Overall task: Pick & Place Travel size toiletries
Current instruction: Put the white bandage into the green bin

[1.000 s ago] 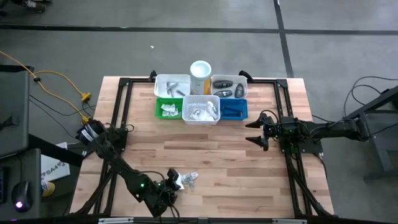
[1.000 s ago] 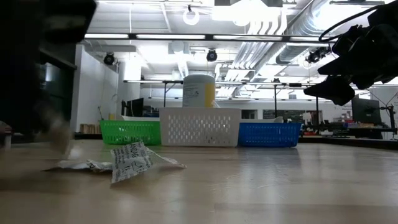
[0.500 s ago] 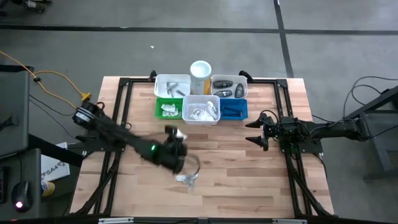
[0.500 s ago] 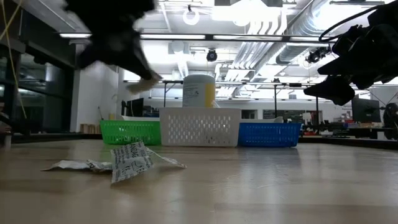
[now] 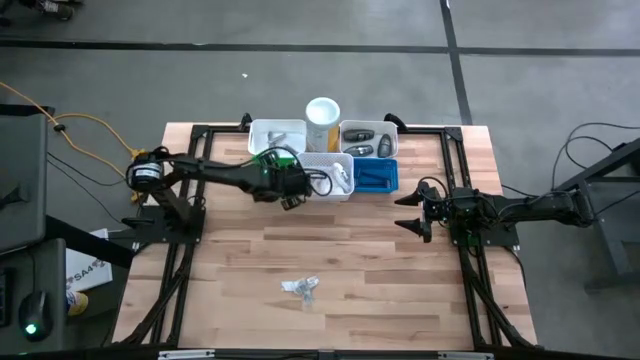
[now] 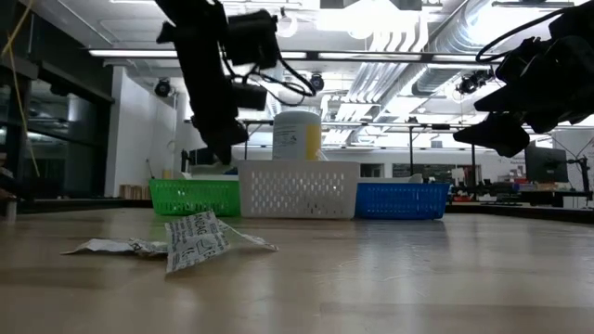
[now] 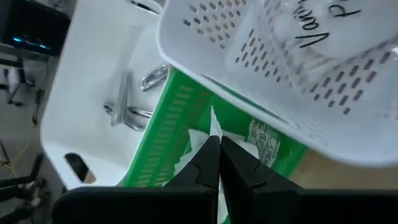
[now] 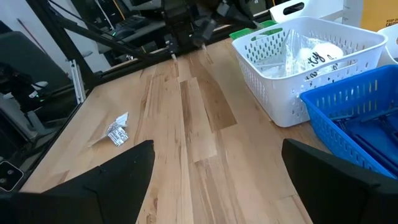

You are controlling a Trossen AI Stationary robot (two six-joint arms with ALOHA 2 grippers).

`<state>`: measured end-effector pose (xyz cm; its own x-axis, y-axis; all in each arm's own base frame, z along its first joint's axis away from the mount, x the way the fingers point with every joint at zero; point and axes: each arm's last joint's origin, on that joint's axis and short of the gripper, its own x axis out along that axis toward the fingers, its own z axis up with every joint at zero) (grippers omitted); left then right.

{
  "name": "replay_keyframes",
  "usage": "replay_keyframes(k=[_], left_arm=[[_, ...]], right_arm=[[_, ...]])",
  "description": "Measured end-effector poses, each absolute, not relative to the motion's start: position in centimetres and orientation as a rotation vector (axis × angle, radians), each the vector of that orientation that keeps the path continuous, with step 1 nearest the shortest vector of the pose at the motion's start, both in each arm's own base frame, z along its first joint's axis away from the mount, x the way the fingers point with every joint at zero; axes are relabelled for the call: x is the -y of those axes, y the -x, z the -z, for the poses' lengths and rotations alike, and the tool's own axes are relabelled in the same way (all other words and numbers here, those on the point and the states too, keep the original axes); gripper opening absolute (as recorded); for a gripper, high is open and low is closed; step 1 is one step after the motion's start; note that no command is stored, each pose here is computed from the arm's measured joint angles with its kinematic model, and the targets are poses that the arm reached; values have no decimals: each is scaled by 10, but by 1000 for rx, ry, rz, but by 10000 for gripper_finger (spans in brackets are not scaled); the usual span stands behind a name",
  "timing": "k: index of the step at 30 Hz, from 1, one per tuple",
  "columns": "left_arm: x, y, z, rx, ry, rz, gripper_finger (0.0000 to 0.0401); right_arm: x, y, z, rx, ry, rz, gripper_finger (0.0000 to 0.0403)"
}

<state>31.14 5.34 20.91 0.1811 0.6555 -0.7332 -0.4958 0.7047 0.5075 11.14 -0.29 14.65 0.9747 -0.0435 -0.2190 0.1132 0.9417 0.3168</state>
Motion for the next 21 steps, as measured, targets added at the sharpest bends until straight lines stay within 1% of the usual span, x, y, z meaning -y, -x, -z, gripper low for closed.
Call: replay_keyframes(k=[3,9,11,15,21], left_arm=[[-62,-312,-203,-1169,-157,-809,16],[-64,-313,-197,-1180,-197,-852,80],[-57,-313,-197,-1183,-230,-844,99],[-29,-309,-204,-1181,-327,-805,118],[37,-296,-224,-1074,-395,-672,120]], right_arm=[[3,-111,-146,-212,-334,80,346],[3,-111,-147,-212,-334,80,346],[3,-111,-146,-212,-334,80,346],[3,-111,-147,-212,-334,80,346],[3,-111,-146,-212,-334,80,346]])
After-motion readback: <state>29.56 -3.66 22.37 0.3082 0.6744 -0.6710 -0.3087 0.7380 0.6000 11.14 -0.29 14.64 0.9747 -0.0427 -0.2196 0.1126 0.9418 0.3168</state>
